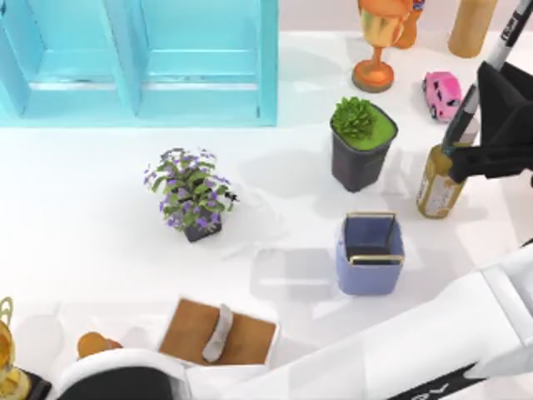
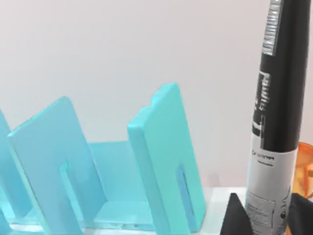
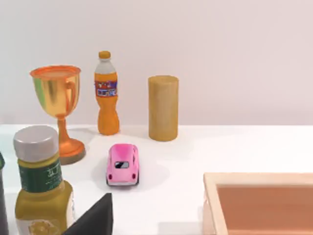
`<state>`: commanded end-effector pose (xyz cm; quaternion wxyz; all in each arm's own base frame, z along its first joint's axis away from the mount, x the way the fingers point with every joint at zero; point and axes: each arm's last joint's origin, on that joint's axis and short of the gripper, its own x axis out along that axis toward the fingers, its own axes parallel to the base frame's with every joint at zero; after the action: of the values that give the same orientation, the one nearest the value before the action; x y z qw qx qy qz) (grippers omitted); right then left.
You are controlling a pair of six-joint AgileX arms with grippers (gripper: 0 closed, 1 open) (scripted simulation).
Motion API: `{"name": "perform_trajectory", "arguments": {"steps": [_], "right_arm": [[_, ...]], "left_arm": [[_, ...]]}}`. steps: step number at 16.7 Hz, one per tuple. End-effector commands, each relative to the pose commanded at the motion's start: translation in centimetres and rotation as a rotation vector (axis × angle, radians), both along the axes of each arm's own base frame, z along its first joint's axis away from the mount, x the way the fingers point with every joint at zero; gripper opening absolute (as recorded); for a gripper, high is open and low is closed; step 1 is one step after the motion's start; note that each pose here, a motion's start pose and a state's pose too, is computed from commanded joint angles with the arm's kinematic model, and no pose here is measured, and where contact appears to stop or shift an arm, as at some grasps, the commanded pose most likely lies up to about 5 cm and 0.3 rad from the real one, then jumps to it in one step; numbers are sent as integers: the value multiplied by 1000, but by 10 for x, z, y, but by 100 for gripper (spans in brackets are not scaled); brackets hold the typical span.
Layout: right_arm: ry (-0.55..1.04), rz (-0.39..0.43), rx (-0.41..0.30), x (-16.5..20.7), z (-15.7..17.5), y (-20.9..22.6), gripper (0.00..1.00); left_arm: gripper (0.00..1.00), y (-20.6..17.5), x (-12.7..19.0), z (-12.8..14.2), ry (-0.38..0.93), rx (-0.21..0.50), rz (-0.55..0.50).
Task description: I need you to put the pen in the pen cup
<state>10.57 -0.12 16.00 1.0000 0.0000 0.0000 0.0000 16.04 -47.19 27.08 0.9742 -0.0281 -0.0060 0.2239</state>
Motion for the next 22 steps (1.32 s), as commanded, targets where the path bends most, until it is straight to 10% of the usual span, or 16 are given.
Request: {"name": "perform_trajectory", "arguments": {"steps": [4,10,11,22], "right_arm": [[0,0,0,0,0,0,100],[0,0,0,0,0,0,100],[0,0,0,0,0,0,100],[0,0,0,0,0,0,100]], "left_arm": [[0,2,13,-69,-14,75,59],[0,3,15,-80,-17,87,68],[0,-13,23,-96,89,324,-53],[0,4,20,-82,-14,95,62]]}}
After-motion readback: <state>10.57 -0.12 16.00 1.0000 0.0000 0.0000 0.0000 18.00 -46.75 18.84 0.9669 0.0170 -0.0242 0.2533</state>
